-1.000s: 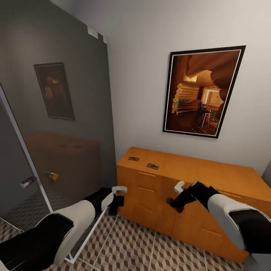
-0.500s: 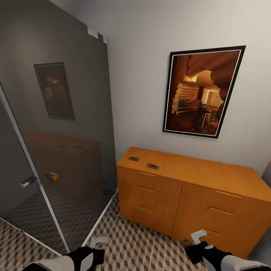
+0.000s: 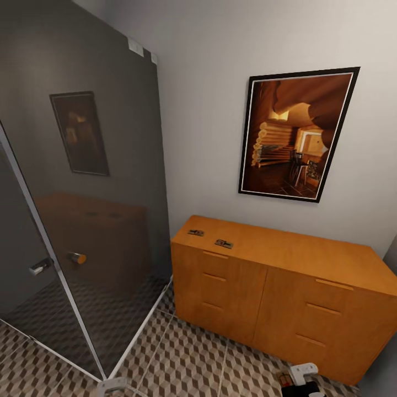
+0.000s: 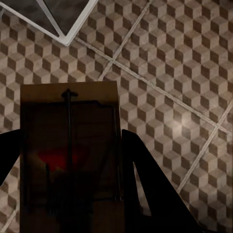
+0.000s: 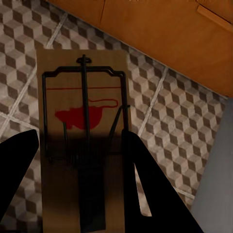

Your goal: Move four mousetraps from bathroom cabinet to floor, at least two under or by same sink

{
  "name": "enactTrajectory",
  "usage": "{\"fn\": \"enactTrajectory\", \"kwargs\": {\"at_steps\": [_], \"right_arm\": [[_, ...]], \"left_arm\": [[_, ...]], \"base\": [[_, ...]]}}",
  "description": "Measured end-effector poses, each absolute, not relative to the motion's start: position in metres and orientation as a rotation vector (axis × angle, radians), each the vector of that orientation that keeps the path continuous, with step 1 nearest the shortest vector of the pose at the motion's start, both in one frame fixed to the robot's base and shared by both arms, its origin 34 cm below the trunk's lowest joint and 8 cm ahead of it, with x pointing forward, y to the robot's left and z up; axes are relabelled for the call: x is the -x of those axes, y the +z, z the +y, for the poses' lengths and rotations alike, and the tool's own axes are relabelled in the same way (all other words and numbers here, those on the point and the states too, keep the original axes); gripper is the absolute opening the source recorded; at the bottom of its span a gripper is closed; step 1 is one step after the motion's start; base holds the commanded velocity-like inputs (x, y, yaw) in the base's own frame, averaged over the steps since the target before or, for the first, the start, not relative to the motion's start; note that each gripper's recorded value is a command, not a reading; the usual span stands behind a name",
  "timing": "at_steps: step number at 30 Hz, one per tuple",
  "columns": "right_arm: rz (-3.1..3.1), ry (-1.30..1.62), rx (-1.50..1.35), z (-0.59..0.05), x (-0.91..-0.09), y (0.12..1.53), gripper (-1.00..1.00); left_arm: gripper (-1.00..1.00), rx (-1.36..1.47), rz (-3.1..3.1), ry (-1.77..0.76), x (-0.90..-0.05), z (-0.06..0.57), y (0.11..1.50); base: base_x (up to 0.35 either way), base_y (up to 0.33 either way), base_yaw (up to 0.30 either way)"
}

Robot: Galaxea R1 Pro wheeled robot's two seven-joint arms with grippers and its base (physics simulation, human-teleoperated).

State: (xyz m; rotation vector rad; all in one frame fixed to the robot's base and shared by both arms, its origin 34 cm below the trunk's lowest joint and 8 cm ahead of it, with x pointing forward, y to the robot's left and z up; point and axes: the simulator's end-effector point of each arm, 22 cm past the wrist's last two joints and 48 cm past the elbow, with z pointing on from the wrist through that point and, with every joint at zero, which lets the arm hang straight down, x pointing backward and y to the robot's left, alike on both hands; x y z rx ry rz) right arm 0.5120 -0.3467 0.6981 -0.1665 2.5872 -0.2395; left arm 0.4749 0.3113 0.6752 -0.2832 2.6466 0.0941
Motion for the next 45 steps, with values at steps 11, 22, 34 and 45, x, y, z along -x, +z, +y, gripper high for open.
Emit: {"fn": "enactTrajectory", "kwargs": {"at_steps": [11,22,34,45], "right_arm": [[2.580,-0.233,0.171,-0.342,-0.514,0.699,-1.00],[2.581,-0.233,0.174,-0.342,-0.513,0.699,-1.00],[2.581,-0.234,0.174,-0.342,-0.514,0.699,-1.00],[2.582,-0.234,0.174,-0.342,-0.513,0.698,-1.00]], "left_arm": [[-1.00,0.286,2.499,0.126,-0.501,0.325,0.693],[-1.00,0.280,2.488,0.120,-0.503,0.322,0.694],[-1.00,0.281,2.488,0.117,-0.501,0.321,0.693],[-1.00,0.278,2.496,0.120,-0.492,0.322,0.689]], "base": [[0.000,0.000,0.129],[0.000,0.000,0.293],[0.000,0.000,0.297],[0.000,0.000,0.297]]}}
